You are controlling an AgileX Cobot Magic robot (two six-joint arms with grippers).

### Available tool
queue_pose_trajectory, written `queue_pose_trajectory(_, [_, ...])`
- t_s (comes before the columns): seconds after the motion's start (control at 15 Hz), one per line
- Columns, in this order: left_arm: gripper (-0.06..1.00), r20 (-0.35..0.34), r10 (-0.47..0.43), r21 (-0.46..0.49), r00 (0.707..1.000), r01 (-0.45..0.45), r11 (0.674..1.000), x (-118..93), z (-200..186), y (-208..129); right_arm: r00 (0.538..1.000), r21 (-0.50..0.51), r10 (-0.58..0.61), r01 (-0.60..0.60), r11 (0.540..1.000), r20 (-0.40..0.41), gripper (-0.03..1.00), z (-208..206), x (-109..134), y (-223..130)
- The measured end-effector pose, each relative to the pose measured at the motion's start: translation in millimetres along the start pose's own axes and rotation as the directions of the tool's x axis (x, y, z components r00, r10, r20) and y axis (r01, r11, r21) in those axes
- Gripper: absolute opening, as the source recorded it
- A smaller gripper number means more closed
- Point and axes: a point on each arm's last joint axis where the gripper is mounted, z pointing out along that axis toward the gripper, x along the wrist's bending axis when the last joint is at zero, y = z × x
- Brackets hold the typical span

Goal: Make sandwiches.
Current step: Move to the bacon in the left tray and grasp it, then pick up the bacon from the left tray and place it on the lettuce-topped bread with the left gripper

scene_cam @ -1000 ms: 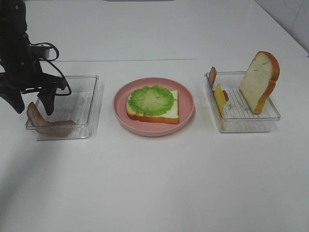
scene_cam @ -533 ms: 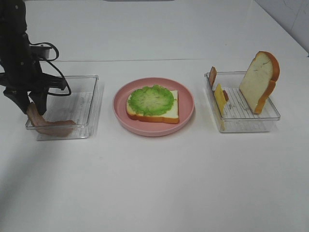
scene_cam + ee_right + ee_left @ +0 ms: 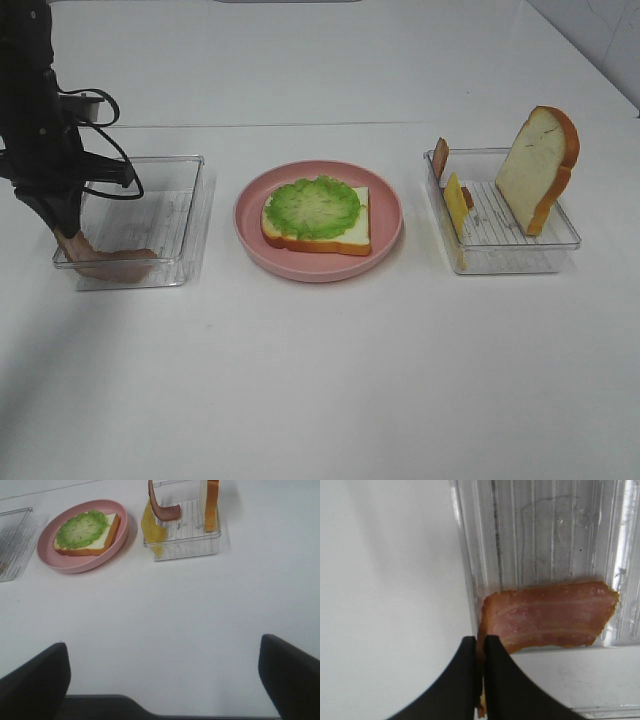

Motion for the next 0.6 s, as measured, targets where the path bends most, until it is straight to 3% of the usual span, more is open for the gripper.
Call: queue_pose_trajectory(0.6, [0.01, 0.010, -0.023, -0.020, 1.000, 0.023, 1.000, 0.6, -9.4, -2.7, 1.000, 0.000, 0.000, 0.000, 1.000, 0.000, 0.98, 0.0, 0.0, 0.0])
